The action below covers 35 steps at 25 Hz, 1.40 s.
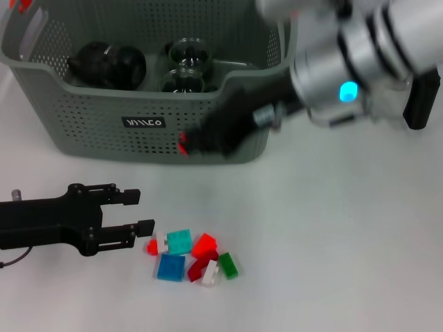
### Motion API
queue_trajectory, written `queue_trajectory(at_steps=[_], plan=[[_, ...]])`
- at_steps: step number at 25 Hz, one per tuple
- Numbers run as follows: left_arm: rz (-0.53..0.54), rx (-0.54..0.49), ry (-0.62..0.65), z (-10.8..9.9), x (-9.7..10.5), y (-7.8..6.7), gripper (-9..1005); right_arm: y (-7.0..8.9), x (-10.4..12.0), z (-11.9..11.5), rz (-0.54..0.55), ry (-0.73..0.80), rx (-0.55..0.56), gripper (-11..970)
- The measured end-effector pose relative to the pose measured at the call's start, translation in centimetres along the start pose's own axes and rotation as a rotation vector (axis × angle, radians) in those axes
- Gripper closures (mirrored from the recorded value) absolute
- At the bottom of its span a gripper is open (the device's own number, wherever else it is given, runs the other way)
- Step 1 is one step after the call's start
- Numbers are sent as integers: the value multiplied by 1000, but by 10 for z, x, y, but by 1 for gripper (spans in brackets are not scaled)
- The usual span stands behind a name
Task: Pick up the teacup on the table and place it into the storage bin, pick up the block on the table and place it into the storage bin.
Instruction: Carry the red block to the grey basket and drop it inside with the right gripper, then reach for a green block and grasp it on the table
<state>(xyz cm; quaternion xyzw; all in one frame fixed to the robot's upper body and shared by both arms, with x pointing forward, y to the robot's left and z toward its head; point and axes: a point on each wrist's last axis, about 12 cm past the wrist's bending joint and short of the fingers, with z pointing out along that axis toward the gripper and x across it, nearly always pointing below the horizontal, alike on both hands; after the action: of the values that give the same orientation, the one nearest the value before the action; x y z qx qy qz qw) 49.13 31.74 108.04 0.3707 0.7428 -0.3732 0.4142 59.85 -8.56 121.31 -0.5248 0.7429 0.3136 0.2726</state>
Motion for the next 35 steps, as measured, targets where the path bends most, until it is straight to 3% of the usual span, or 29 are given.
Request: queue_trajectory(at_steps=[3, 6, 10, 15, 20, 30, 35], plan=[[-3, -7, -5, -2, 1, 0, 335, -3, -27, -20, -39, -75, 22, 835], [0, -5, -6, -1, 0, 0, 335, -16, -55, -41, -61, -151, 109, 834], [5, -2, -6, 0, -2, 1, 335, -36, -75, -51, -75, -190, 250, 834], [7, 2, -6, 0, -2, 1, 335, -55, -80, -43, -70, -177, 388, 834], [6, 3, -7, 0, -2, 1, 335, -67, -73, -33, -50, -124, 423, 839], [13, 5, -7, 1, -5, 2, 335, -73, -63, -33, -49, -104, 470, 496], [13, 0, -7, 1, -5, 3, 335, -62, -57, -43, -54, -157, 408, 373]])
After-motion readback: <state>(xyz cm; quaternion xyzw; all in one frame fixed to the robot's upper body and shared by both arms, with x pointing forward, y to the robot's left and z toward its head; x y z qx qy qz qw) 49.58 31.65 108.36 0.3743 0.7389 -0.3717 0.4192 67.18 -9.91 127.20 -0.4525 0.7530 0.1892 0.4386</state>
